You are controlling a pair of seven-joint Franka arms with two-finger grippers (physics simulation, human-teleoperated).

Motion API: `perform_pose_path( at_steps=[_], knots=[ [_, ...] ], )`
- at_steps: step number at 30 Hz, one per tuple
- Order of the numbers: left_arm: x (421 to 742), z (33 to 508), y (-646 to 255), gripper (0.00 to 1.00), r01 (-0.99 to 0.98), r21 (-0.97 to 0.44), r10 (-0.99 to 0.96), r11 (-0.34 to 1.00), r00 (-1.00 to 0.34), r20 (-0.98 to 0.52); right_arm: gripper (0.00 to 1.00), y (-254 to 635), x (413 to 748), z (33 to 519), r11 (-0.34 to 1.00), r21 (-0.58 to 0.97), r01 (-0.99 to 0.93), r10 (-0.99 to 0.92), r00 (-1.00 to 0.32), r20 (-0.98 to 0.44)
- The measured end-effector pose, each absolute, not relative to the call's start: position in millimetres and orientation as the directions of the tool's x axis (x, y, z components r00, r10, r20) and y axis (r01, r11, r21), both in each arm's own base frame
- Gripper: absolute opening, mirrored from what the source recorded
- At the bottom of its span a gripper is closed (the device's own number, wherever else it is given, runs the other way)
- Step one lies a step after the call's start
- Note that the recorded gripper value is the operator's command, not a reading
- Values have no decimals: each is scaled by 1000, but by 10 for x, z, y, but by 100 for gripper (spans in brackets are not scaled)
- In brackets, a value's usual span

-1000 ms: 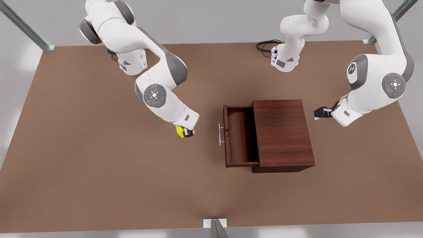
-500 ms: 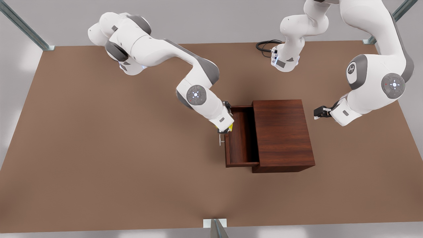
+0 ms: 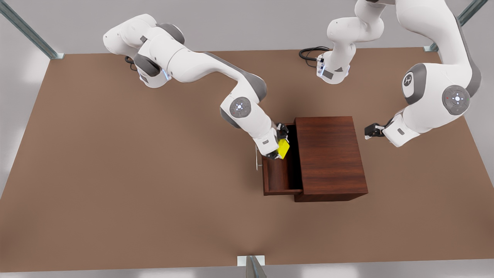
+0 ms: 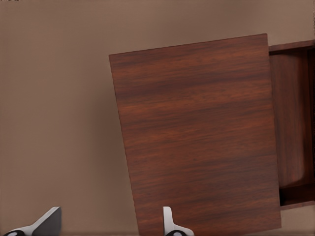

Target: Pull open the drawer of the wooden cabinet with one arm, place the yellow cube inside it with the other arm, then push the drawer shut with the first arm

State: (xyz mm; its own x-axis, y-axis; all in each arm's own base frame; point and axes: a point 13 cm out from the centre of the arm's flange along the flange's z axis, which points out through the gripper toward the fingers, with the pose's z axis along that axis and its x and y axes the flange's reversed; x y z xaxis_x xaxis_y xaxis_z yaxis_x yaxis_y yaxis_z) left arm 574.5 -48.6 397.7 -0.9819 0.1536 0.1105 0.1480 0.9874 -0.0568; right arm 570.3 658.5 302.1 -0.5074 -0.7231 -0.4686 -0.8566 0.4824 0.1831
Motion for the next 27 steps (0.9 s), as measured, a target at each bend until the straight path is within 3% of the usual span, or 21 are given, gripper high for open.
perform_pose_path(
  at_steps=[6, 17, 27],
  knots=[
    [5690, 3969, -922, 100, 205, -26, 206, 978, -972, 116, 100, 6692, 5691, 3007, 555, 208, -806, -662, -579, -475],
    [5711, 3972, -826, 100, 151, -11, 151, 988, -982, 116, 100, 6808, 5468, 2475, 630, 221, -745, -635, -657, -406],
    [5712, 3959, -811, 100, 132, 1, 131, 991, -984, 118, 100, 6774, 5414, 2284, 670, 216, -710, -617, -694, -370]
  ],
)
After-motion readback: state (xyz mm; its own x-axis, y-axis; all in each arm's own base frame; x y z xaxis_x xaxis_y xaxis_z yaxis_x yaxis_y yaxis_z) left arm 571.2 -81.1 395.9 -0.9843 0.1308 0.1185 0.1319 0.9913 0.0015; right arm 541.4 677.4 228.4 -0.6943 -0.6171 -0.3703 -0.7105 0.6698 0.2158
